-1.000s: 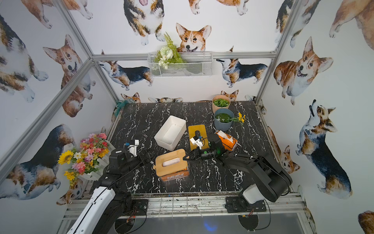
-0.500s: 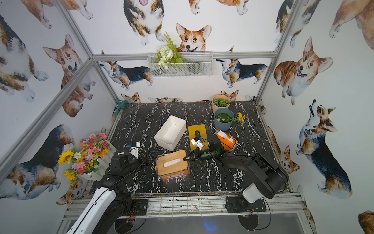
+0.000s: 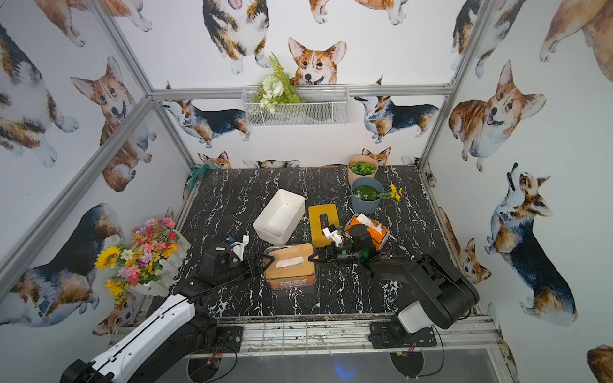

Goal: Put the tissue paper into the tissue box
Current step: Close the box lid on the tissue box.

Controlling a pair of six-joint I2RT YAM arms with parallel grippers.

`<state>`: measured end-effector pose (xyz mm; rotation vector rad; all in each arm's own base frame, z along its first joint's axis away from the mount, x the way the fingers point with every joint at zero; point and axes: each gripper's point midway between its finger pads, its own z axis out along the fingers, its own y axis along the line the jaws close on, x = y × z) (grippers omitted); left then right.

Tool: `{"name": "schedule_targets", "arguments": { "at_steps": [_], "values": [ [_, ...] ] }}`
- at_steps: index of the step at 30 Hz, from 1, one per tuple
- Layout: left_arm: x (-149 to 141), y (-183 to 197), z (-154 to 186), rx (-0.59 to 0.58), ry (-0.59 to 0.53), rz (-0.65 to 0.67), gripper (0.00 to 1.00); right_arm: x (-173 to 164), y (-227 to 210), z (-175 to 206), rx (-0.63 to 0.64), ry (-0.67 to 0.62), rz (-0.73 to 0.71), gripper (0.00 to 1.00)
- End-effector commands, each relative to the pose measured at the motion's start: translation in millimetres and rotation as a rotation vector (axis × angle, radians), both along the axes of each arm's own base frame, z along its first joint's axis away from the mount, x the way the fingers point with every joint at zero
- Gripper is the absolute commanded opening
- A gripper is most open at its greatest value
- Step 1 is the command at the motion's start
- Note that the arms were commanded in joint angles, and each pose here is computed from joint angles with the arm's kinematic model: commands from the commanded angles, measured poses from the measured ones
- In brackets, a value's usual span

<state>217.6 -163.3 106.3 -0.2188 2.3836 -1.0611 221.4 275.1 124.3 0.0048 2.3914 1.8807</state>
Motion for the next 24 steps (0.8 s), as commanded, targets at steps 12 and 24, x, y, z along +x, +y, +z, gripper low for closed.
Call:
{"name": "schedule_targets", "arguments": {
  "at_steps": [12,24],
  "values": [
    [8,-4,-1,0.101,-0.022,-0.093,0.76,1,-7,-10,-0.006,0.007,-0.051,0.0],
    [6,-5,-4,0.09,-0.019,-0.09,0.74,4,-7,-8,-0.004,0.009,-0.066,0.0]
  ]
}}
